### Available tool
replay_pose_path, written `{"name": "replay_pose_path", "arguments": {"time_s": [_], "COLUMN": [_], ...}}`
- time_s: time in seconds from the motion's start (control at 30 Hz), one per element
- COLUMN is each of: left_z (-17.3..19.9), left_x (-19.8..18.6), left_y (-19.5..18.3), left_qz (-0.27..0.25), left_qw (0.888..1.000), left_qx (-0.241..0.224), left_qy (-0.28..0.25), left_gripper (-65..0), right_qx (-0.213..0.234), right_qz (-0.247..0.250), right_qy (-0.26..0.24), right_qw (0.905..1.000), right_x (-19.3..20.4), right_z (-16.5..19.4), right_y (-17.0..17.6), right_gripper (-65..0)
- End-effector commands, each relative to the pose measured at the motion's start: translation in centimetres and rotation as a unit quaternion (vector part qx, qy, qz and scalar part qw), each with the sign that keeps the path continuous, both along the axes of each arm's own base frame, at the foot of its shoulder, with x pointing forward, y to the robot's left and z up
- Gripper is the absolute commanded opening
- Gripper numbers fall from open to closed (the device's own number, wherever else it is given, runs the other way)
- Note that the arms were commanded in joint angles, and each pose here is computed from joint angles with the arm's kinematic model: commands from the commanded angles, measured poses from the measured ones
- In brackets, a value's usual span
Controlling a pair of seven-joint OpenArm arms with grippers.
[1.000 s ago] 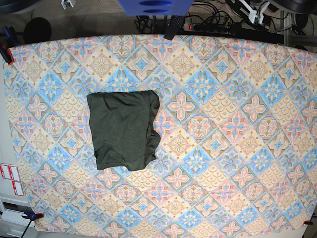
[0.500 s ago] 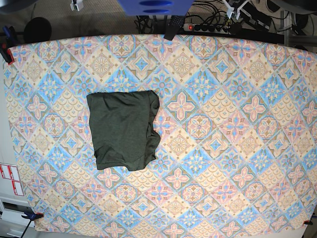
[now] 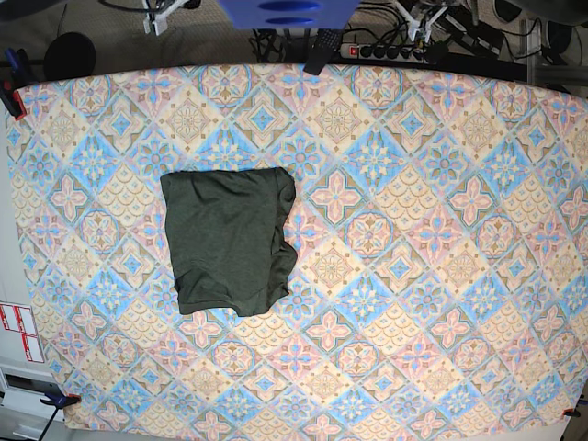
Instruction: Fold the T-shirt properly
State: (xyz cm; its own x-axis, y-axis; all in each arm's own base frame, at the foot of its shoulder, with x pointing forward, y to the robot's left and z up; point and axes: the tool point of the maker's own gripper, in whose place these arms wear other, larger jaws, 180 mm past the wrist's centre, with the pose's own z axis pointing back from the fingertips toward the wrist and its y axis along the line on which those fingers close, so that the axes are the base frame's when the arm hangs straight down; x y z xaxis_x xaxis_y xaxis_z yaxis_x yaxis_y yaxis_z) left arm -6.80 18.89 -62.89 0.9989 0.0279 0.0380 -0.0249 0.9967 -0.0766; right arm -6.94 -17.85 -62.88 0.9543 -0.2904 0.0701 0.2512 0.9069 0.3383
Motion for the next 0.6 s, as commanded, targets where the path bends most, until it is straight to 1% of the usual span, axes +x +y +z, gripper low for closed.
{"name": "replay_pose_path", "arguments": {"time_s": [0.0,0.07,0.13,0.17,0.23,0.27,0.3,0.37,0.5,0.57], "left_z": [-0.5,-1.0,-1.6,-1.7,-1.9,-2.0,-2.0,-2.1,-2.1,-2.2], "left_x": [0.1,-0.1,-0.1,0.0,0.3,0.5,0.6,0.7,0.7,0.8], "left_y": [0.3,-0.2,-1.5,-1.6,-1.7,-1.8,-2.0,-3.3,-4.1,-5.1], "left_qz": [-0.004,-0.019,-0.036,-0.038,-0.044,-0.048,-0.052,-0.059,-0.060,-0.058], "left_qw": [1.000,1.000,0.999,0.999,0.999,0.999,0.998,0.998,0.998,0.998], "left_qx": [0.008,0.007,0.001,0.003,0.007,0.008,0.006,-0.005,-0.011,-0.018], "left_qy": [-0.006,-0.009,-0.008,-0.008,-0.010,-0.014,-0.016,-0.020,-0.020,-0.022], "left_gripper": [-65.0,-65.0,-65.0,-65.0,-65.0,-65.0,-65.0,-65.0,-65.0,-65.0], "right_qx": [0.003,0.001,0.000,0.004,0.014,0.014,0.006,-0.018,-0.019,-0.022], "right_qz": [0.005,0.004,0.002,-0.001,-0.007,-0.011,-0.013,-0.014,-0.017,-0.018], "right_qy": [0.014,0.014,0.013,0.008,0.002,0.004,0.008,0.015,0.013,0.012], "right_qw": [0.9999,0.9999,0.9999,1.0000,0.9999,0.9998,0.9999,0.9996,0.9996,0.9995], "right_x": [-1.6,-1.6,-1.4,-0.8,0.2,0.2,0.1,0.0,0.2,0.4], "right_z": [0.3,0.3,0.2,0.1,-0.3,-0.6,-0.8,-1.2,-1.2,-1.3], "right_y": [-0.3,-0.4,-0.4,0.2,2.3,3.6,4.1,3.6,3.8,3.7], "right_gripper": [-65.0,-65.0,-65.0,-65.0,-65.0,-65.0,-65.0,-65.0,-65.0,-65.0]}}
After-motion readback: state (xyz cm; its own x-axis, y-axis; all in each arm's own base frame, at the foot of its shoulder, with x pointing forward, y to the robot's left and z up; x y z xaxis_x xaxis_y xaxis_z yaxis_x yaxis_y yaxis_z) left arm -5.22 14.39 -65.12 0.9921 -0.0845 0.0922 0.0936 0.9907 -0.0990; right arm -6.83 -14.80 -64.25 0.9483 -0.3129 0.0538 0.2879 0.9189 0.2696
